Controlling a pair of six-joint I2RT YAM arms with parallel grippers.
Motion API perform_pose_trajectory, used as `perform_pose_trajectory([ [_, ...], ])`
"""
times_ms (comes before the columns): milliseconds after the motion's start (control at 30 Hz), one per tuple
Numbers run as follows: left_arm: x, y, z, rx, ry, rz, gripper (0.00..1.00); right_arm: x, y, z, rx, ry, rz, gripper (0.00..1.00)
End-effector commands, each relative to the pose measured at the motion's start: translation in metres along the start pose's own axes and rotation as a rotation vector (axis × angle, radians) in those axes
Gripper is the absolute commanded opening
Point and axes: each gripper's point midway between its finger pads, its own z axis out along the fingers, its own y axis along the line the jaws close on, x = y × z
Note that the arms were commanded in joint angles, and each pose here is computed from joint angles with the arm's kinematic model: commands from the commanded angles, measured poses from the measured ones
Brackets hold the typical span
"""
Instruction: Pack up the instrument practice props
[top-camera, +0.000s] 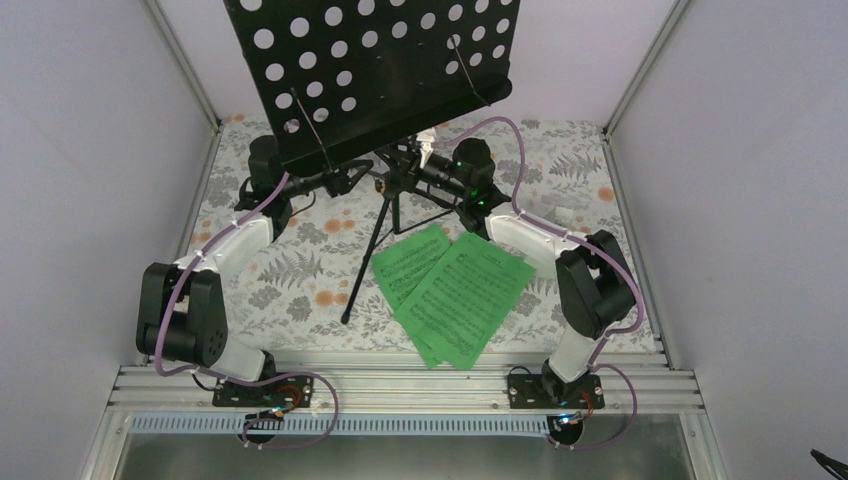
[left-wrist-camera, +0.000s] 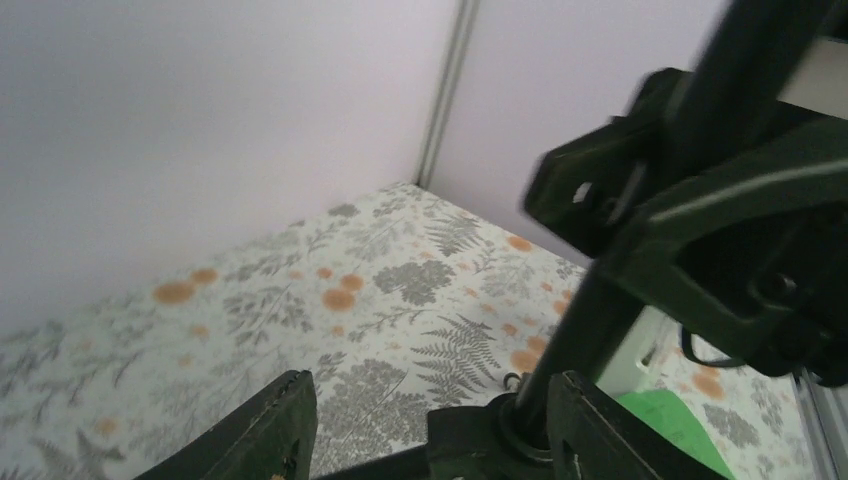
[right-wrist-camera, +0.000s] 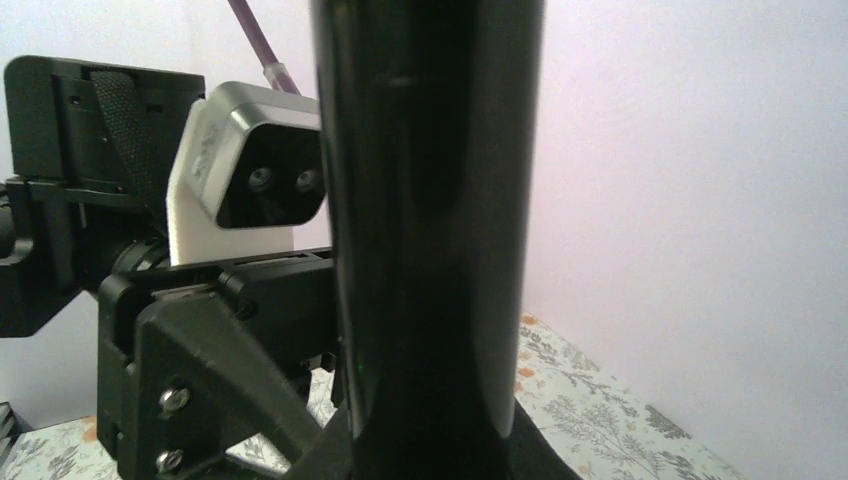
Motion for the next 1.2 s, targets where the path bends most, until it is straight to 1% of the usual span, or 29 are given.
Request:
perform_pose_trajectory([
  [0, 0.007, -0.032, -0.003, 0.191, -0.011, 0.185, 0.6, -0.056, 0.02, -0.007, -0.043, -0.133, -0.039, 0.04],
  [67, 0.013, -0.039, -0.004, 0.247, 0.006, 0.181, 0.6, -0.057, 0.019, -0.007, -0.041, -0.132, -0.039, 0.04],
  [167, 0.025, -0.04, 0.001, 0.278, 0.045, 0.158, 0.6, -0.056, 0.02, -0.007, -0.045, -0.13, -0.037, 0.04],
  [367, 0.041, -0.033, 0.013, 0.265, 0.106, 0.128, 0.58, -0.057, 0.019, -0.007, -0.044, -0.131, -0.036, 0.04],
  [567, 0.047, -0.023, 0.015, 0.223, 0.11, 0.106, 0.38, -0.058, 0.02, -0.007, -0.044, -0.132, -0.037, 0.04],
  [667, 0.048, -0.02, 0.015, 0.212, 0.097, 0.082, 0.31, -0.058, 0.02, -0.007, -0.045, -0.13, -0.035, 0.04],
  [833, 0.057, -0.012, 0.018, 0.19, 0.1, -0.022, 0.19, -0.057, 0.02, -0.008, -0.042, -0.128, -0.04, 0.04],
  [900, 0.065, -0.005, 0.02, 0.154, 0.121, -0.071, 0.15, -0.057, 0.02, -0.008, -0.043, -0.127, -0.04, 0.04],
  [1033, 0.08, 0.009, 0.021, 0.073, 0.166, -0.144, 0.14, -0.057, 0.02, -0.008, -0.045, -0.128, -0.037, 0.04],
  [1167, 0.083, 0.019, 0.02, 0.011, 0.189, -0.178, 0.15, -0.057, 0.02, -0.007, -0.045, -0.129, -0.032, 0.04],
])
